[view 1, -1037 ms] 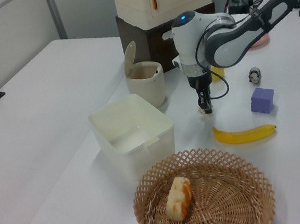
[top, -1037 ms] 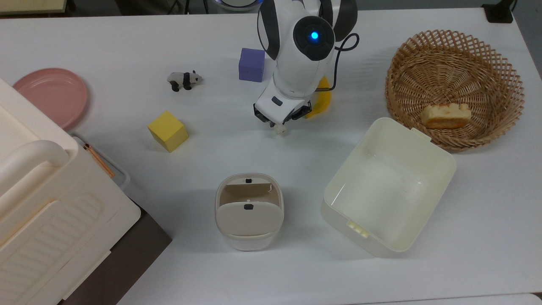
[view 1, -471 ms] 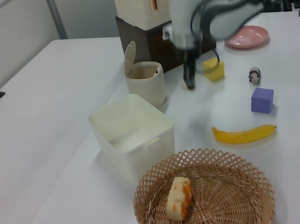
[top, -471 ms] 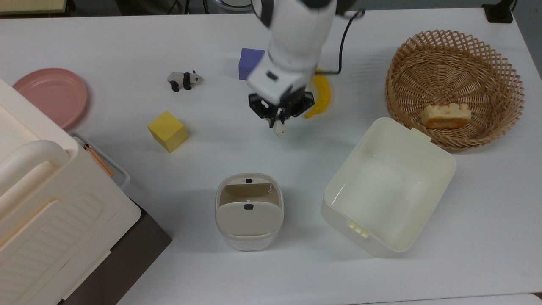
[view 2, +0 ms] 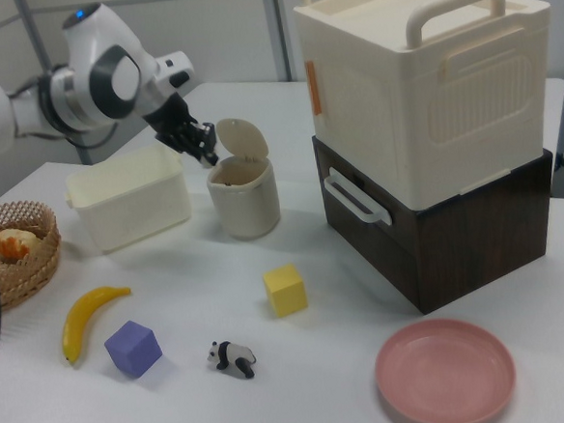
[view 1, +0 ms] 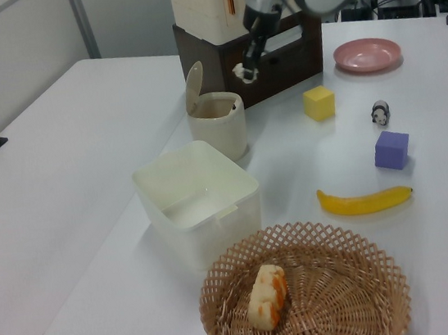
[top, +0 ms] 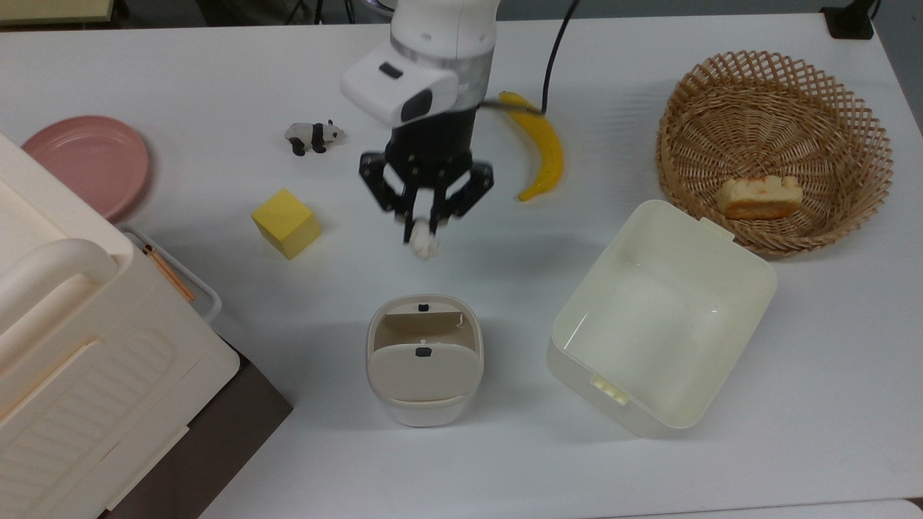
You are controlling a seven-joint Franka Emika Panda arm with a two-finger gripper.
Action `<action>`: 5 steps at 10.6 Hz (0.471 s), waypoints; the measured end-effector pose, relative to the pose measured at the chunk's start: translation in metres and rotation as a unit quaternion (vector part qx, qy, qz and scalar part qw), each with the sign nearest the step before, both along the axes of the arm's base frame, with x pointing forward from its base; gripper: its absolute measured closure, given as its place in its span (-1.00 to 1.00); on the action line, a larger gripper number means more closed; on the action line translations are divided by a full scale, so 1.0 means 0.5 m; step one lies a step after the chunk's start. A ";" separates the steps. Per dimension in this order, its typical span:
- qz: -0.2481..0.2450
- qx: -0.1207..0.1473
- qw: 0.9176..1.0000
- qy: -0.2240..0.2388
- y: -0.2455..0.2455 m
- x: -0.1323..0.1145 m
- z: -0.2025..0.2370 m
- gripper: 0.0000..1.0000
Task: Grab it up and put it in the trash
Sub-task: 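Carry the paper ball over the cream trash bin and open the gripper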
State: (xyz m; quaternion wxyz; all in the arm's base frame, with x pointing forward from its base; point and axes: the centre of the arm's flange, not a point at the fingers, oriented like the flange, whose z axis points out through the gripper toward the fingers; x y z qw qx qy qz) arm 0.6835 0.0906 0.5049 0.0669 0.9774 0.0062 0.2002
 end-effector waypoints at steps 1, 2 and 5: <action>-0.024 -0.010 0.999 -0.028 -0.002 0.022 -0.030 0.51; -0.050 -0.012 0.997 -0.051 0.003 0.041 -0.060 0.37; -0.094 -0.012 0.992 -0.088 0.016 0.081 -0.088 -0.49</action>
